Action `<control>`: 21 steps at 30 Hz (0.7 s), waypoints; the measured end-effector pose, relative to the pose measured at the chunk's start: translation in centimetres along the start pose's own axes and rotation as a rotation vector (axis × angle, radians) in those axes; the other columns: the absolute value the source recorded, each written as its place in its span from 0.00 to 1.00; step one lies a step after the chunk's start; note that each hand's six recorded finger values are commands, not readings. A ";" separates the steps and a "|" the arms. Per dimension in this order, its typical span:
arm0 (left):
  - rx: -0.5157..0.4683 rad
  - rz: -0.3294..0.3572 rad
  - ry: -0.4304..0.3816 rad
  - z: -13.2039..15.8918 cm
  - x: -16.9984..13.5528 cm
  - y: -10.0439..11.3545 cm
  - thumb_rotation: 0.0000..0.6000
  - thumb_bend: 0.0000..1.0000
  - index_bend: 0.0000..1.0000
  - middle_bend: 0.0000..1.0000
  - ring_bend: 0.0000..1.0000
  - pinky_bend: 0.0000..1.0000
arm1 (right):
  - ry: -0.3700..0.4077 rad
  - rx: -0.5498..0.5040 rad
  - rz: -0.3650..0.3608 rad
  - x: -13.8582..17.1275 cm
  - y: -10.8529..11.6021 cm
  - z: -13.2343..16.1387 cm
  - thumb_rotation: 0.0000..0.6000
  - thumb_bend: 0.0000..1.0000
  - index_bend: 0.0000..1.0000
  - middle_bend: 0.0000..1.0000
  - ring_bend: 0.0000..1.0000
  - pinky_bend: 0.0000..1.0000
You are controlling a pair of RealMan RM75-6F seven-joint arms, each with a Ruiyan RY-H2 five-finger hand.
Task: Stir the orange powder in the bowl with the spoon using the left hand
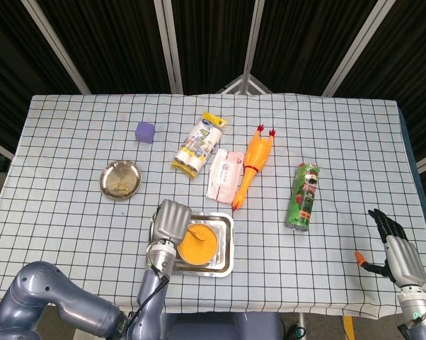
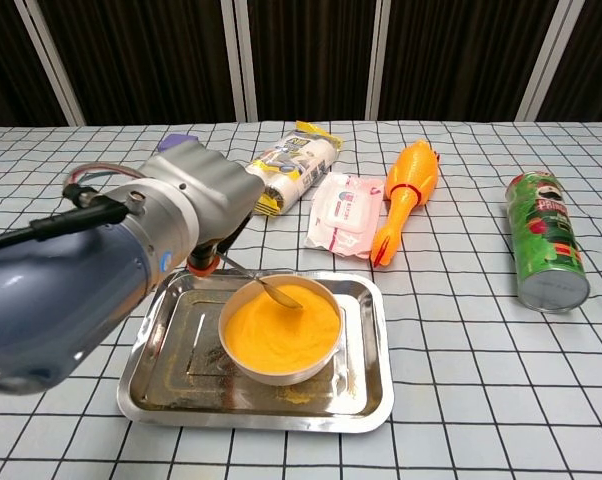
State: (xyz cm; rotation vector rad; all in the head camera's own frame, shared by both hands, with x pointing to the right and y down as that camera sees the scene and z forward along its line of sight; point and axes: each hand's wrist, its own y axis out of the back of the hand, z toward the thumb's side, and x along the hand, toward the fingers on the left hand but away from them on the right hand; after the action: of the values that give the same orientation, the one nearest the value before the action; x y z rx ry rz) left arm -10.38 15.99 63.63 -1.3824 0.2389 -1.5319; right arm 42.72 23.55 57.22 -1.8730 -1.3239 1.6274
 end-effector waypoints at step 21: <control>0.140 0.028 -0.037 -1.5 0.0 -0.1 1.00 0.80 0.81 1.00 1.00 0.99 | -0.008 -0.010 0.003 -0.1 0.0 -0.1 1.00 0.37 0.00 0.00 0.00 0.00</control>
State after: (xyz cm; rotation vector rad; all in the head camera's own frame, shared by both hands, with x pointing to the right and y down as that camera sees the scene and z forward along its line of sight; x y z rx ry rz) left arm -11.68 15.38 63.16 -1.2906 0.1256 -1.4699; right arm 42.85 23.52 57.27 -1.8766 -1.3351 1.6338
